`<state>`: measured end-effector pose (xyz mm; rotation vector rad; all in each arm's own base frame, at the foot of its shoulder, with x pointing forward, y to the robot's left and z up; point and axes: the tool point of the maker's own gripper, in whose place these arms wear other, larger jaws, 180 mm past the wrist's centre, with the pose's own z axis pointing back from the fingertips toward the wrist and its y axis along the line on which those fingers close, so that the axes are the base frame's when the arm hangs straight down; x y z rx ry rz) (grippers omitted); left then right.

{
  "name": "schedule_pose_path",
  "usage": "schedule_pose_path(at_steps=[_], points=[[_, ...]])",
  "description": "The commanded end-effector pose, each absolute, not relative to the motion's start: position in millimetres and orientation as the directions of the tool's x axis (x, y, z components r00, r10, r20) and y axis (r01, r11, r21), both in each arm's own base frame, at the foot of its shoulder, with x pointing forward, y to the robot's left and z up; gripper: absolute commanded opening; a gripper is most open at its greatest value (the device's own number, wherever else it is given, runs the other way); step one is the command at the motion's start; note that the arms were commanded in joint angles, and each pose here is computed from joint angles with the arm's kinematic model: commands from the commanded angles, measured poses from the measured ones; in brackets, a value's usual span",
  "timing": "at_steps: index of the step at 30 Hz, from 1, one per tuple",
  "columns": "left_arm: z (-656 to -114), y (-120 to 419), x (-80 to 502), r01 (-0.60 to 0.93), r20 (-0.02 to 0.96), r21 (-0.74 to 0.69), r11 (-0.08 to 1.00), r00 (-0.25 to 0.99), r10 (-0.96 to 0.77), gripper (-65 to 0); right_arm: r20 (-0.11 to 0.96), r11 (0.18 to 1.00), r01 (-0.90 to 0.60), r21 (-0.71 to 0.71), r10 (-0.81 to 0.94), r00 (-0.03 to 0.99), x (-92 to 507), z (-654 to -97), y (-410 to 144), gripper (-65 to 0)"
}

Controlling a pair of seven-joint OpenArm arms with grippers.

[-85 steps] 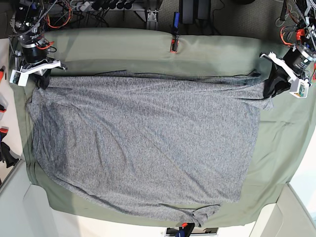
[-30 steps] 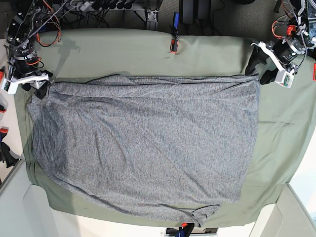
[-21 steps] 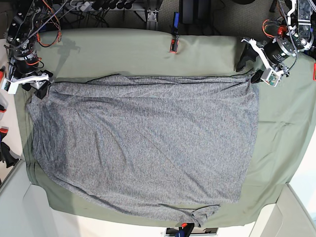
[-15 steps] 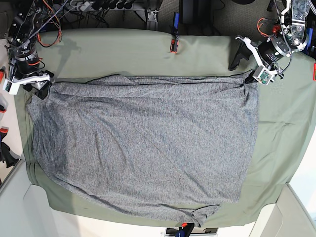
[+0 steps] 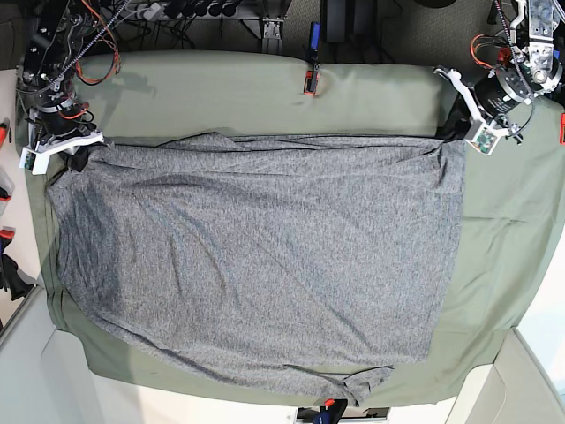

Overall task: Fold the T-shirt properly
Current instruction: 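Drag the shirt edge with both grippers away from the robot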

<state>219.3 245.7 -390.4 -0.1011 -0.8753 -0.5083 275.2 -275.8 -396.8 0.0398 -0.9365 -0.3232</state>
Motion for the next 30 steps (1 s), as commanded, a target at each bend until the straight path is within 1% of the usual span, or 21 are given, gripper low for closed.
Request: schedule_pose_path(at_steps=[1, 3, 5, 11, 17, 22, 25, 30], points=[[-369.6, 254.7, 229.7, 0.445, 0.792, 0.142, 0.884, 0.485, -0.371, -65.0, 0.822, 0.952, 0.257, 0.166, -0.277, 0.497, 282.0, -377.2, -286.6, -65.0], [-359.4, 268.5, 233.5, 0.398, 0.808, 0.136, 0.907, 0.485, -0.334, -65.0, 0.825, 0.943, 0.273, 0.188, -0.303, 0.478, 280.9, -369.2, -292.3, -65.0], [-350.6, 274.7, 237.3, 0.381, 0.825, 0.126, 0.916, 0.472, -0.310, -65.0, 0.835, 0.936, 0.282, 0.210, -0.322, 0.446, 282.1, -360.1, -296.6, -65.0], [-335.5, 285.8, 250.3, 0.410, 0.817, 0.184, 0.894, 0.441, -0.371, -65.0, 0.854, 0.934, 0.275, 0.226, -0.326, 0.405, 301.2, -347.0, -299.0, -65.0], [-318.4, 282.6, 275.1, 0.455, 0.816, 0.238, 0.858, 0.385, -0.431, -65.0, 0.852, 0.925, 0.277, 0.260, -0.355, 0.384, 332.3, -344.3, -300.1, -65.0], [-316.3, 265.7, 294.3, 0.513, 0.809, 0.261, 0.818, 0.347, -0.475, -65.0, 0.827, 0.908, 0.265, 0.325, -0.409, 0.385, 359.5, -353.4, -294.5, -65.0], [-324.7, 262.0, 310.5, 0.531, 0.793, 0.276, 0.801, 0.346, -0.502, -65.0, 0.815, 0.898, 0.269, 0.349, -0.432, 0.386, 372.4, -356.7, -293.0, -65.0], [-336.5, 278.2, 348.2, 0.497, 0.790, 0.256, 0.829, 0.387, -0.475, -65.0, 0.812, 0.896, 0.269, 0.353, -0.436, 0.388, 390.4, -354.8, -292.8, -65.0]])
